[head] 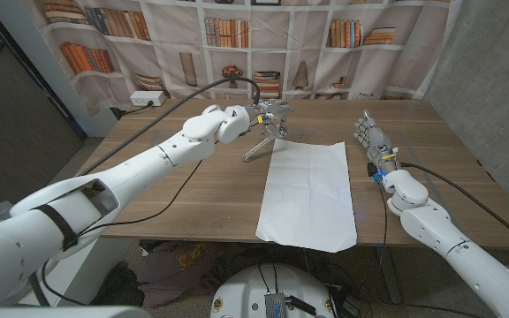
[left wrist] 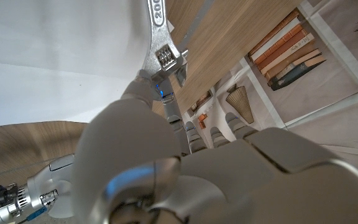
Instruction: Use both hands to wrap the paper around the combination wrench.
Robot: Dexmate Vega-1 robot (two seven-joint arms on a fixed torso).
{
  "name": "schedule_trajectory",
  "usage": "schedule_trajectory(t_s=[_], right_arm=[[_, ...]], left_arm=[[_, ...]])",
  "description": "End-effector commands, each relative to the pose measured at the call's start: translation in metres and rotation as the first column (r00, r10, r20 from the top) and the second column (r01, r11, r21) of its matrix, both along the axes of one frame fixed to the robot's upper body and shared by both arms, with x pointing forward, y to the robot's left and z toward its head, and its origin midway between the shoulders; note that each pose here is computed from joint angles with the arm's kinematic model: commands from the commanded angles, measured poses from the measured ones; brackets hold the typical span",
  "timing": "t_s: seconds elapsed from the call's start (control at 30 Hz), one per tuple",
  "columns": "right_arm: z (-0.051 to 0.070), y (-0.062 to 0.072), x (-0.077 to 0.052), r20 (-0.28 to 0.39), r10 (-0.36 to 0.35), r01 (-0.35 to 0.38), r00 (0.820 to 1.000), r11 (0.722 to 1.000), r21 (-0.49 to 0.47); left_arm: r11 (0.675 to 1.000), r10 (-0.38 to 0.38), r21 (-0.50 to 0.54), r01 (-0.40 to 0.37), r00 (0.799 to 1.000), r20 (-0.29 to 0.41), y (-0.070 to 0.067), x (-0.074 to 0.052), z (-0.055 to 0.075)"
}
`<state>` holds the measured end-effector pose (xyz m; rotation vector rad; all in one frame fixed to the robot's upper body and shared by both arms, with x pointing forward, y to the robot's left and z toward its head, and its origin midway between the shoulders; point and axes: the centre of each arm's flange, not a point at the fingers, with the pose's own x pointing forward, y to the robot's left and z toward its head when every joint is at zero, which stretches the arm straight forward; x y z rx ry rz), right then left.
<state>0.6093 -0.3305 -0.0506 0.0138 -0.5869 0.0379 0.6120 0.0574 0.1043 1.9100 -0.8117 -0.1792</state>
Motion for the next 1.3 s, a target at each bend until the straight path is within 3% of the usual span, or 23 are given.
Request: schedule_trajectory(t_s=[0.03, 0.37, 0.87, 1.1, 1.3], right_arm=[[-0.003, -0.003, 0.001, -0.004, -0.001, 0.001, 1.0, 1.0, 0.006], [-0.004, -0.005, 0.001, -0.004, -0.001, 0.001, 1.0, 1.0, 0.017], [-0.008, -0.011, -0.003, 0.0, 0.0, 0.0, 1.0, 1.0, 0.028], [-0.005, -0.011, -0.004, 0.004, 0.005, -0.005, 1.0, 0.999, 0.033], [-0.004, -0.011, -0.004, 0.0, 0.004, -0.004, 1.0, 1.0, 0.026]], left_arm=[[0.999, -0.04, -0.004, 0.04, 0.999, -0.022, -0.015, 0.0, -0.009], [0.999, -0.052, 0.003, 0.052, 0.998, -0.027, -0.026, -0.001, -0.012], [0.999, -0.022, 0.023, 0.024, 0.996, -0.082, -0.027, 0.015, -0.022], [0.999, -0.029, 0.025, 0.03, 0.998, -0.057, -0.027, 0.008, -0.017], [1.0, -0.014, -0.01, 0.014, 0.999, -0.041, -0.015, 0.003, -0.015]])
